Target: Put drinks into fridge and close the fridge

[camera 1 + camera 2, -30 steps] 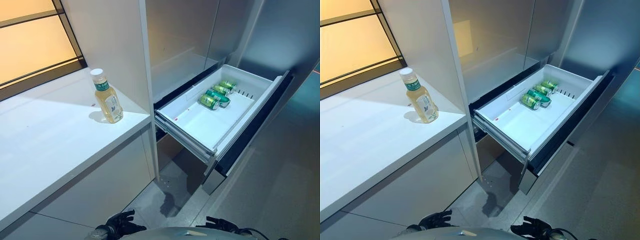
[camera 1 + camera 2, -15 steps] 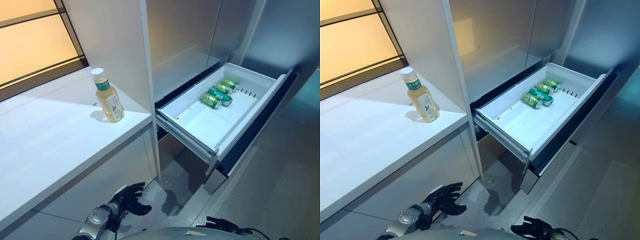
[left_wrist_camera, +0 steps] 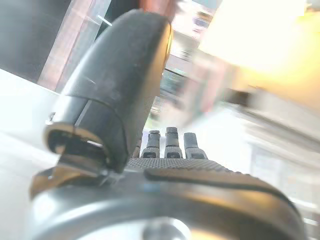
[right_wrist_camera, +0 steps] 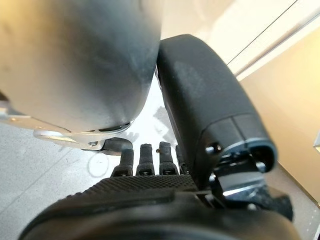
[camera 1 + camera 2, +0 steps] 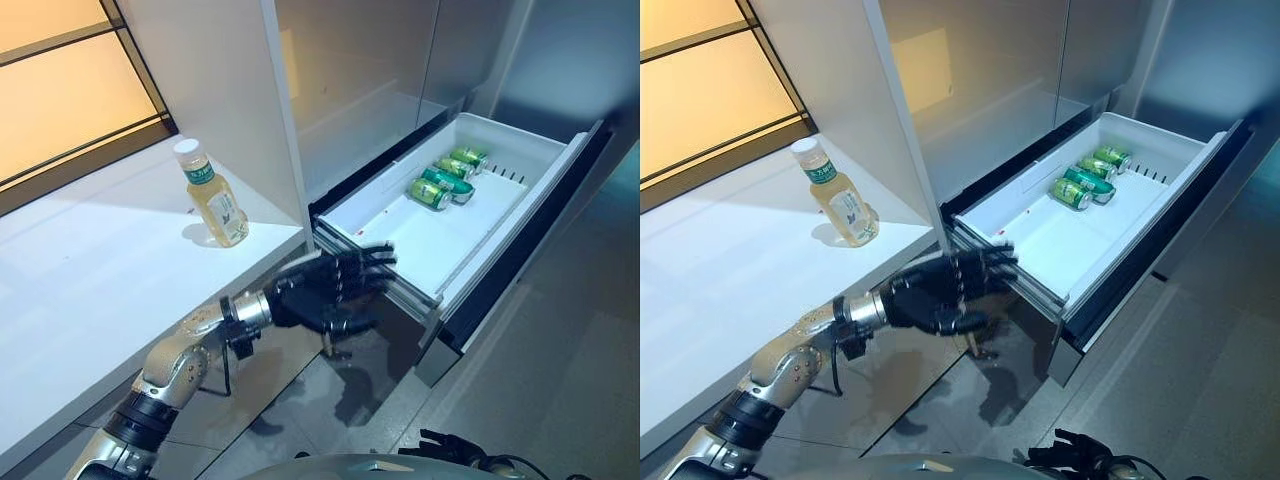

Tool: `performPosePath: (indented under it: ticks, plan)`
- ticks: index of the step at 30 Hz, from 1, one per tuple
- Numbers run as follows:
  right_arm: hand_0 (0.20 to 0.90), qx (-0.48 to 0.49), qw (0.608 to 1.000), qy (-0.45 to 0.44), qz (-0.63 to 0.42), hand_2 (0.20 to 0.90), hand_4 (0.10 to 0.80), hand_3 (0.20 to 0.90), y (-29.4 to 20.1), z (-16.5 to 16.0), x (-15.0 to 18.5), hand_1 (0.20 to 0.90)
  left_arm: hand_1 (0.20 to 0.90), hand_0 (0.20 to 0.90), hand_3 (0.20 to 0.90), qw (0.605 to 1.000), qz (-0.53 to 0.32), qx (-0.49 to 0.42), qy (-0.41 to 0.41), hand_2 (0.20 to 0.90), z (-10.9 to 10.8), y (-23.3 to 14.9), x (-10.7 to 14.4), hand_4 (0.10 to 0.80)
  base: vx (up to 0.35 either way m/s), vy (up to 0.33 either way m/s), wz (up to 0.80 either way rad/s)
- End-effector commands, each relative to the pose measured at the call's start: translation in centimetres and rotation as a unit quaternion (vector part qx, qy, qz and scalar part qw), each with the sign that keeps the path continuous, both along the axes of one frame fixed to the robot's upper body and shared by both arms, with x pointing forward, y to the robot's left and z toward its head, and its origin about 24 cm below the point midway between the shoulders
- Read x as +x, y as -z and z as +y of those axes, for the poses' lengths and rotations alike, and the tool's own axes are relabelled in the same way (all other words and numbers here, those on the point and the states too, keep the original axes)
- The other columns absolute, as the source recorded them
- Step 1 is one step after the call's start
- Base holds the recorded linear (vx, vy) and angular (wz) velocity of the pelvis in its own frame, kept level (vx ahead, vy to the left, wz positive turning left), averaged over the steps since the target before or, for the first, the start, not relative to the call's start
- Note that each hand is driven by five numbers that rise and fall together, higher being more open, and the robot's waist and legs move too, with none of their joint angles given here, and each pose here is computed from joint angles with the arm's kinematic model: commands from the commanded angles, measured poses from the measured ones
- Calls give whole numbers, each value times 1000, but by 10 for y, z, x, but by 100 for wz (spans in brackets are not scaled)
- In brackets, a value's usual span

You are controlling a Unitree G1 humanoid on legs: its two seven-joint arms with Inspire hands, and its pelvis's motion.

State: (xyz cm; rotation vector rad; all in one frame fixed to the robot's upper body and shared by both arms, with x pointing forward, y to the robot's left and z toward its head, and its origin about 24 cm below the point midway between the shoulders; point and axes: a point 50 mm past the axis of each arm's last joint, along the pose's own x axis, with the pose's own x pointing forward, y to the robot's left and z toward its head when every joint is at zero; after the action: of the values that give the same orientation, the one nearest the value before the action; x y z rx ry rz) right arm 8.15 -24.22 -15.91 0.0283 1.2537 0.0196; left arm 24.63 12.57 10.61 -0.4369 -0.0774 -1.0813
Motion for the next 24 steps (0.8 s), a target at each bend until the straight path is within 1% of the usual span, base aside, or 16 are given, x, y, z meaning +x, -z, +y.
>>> performPosePath:
  ticks: [1, 2, 4, 6, 8, 9, 11, 12, 14, 16, 17, 19, 21, 24]
  plan:
    - [900, 1, 1000, -13, 5, 900, 800, 900, 3, 8, -5, 900, 900, 900, 900, 963, -187, -159, -111, 900, 30, -83, 14, 800, 65, -23, -1]
    - [900, 4, 1000, -18, 9, 900, 800, 900, 5, 12, -10, 900, 900, 900, 900, 940, -235, -182, -164, 900, 43, -98, 13, 800, 51, -22, -1]
    - [900, 6, 1000, -22, 14, 900, 800, 900, 7, 17, -15, 900, 900, 900, 900, 909, -280, -209, -225, 900, 57, -113, 10, 800, 54, -20, -4]
    - [900, 7, 999, -25, 19, 900, 800, 900, 8, 18, -19, 900, 900, 900, 900, 878, -319, -214, -286, 900, 68, -125, 6, 800, 40, -8, -6]
    - [900, 9, 999, -29, 24, 900, 800, 900, 9, 20, -23, 900, 900, 900, 900, 824, -363, -210, -381, 900, 80, -138, 0, 800, 40, -9, -5]
    - [900, 9, 999, -30, 26, 900, 800, 900, 9, 22, -24, 900, 900, 900, 900, 803, -376, -207, -413, 900, 85, -142, -3, 800, 38, -7, -3]
    - [900, 9, 999, -33, 29, 900, 800, 900, 10, 23, -26, 900, 900, 900, 900, 763, -408, -190, -464, 900, 89, -150, -8, 800, 0, 0, 0]
    - [900, 9, 999, -34, 29, 900, 800, 900, 10, 23, -26, 900, 900, 900, 900, 751, -415, -187, -479, 900, 90, -152, -9, 800, 0, 0, 0]
    - [900, 8, 999, -40, 31, 900, 800, 900, 10, 24, -26, 900, 900, 900, 900, 709, -441, -163, -525, 900, 91, -158, -13, 800, 0, 0, 0]
    - [900, 7, 998, -44, 32, 900, 800, 900, 10, 24, -26, 900, 900, 900, 900, 669, -447, -135, -578, 900, 94, -162, -11, 800, 0, 0, 0]
    - [900, 7, 998, -45, 32, 900, 800, 900, 10, 24, -26, 900, 900, 900, 900, 662, -448, -127, -588, 900, 95, -162, -11, 800, 0, 0, 0]
    - [900, 7, 998, -48, 32, 900, 800, 900, 10, 24, -24, 900, 900, 900, 900, 623, -433, -87, -646, 900, 103, -162, -3, 800, 0, 0, 0]
    - [900, 7, 998, -49, 30, 900, 800, 900, 10, 24, -22, 900, 900, 900, 900, 615, -417, -71, -666, 900, 109, -160, 2, 800, 0, 0, 0]
    - [900, 10, 998, -55, 28, 900, 800, 900, 9, 25, -19, 900, 900, 900, 900, 621, -389, -48, -679, 900, 113, -153, 10, 800, 0, 0, 0]
